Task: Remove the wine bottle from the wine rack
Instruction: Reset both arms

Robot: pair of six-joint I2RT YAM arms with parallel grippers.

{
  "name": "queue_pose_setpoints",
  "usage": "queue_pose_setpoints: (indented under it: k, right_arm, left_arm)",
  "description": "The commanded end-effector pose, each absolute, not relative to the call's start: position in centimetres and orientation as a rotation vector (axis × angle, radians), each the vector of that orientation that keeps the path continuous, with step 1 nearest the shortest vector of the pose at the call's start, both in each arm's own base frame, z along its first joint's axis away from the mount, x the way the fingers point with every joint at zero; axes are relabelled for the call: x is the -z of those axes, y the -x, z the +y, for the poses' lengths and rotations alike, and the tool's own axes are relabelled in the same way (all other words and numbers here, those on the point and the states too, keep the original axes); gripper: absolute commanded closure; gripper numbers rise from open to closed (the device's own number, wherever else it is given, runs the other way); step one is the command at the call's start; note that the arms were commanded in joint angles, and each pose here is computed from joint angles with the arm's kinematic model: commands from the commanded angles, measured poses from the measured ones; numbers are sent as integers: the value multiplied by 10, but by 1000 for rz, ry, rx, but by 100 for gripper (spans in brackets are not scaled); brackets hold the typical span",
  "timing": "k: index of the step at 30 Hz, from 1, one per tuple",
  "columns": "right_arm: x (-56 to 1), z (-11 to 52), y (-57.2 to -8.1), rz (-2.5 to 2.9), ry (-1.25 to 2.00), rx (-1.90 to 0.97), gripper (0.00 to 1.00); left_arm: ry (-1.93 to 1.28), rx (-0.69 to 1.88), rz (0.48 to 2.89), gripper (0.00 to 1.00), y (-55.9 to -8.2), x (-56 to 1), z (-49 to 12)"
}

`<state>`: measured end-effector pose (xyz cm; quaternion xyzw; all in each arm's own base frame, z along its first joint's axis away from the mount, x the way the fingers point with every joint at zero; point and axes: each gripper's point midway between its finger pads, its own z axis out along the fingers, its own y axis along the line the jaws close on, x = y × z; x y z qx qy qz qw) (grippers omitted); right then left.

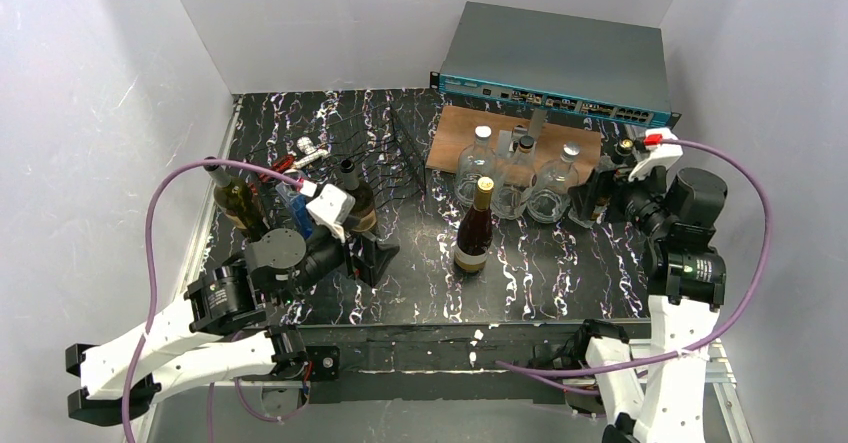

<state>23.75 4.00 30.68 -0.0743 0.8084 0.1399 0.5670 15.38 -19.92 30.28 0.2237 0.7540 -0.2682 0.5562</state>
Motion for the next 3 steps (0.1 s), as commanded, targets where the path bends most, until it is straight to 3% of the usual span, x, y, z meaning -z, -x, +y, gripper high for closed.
queue_pose_setpoints:
  k: [1, 3]
  right_arm:
    - [-329, 33, -243, 1820, 154, -278, 2]
    - [-328, 30, -243, 1822, 152, -259, 2]
  left_arm:
    - [-510, 637, 1772, 2, -152, -309, -193]
    - [-505, 638, 1772, 2, -152, -307, -192]
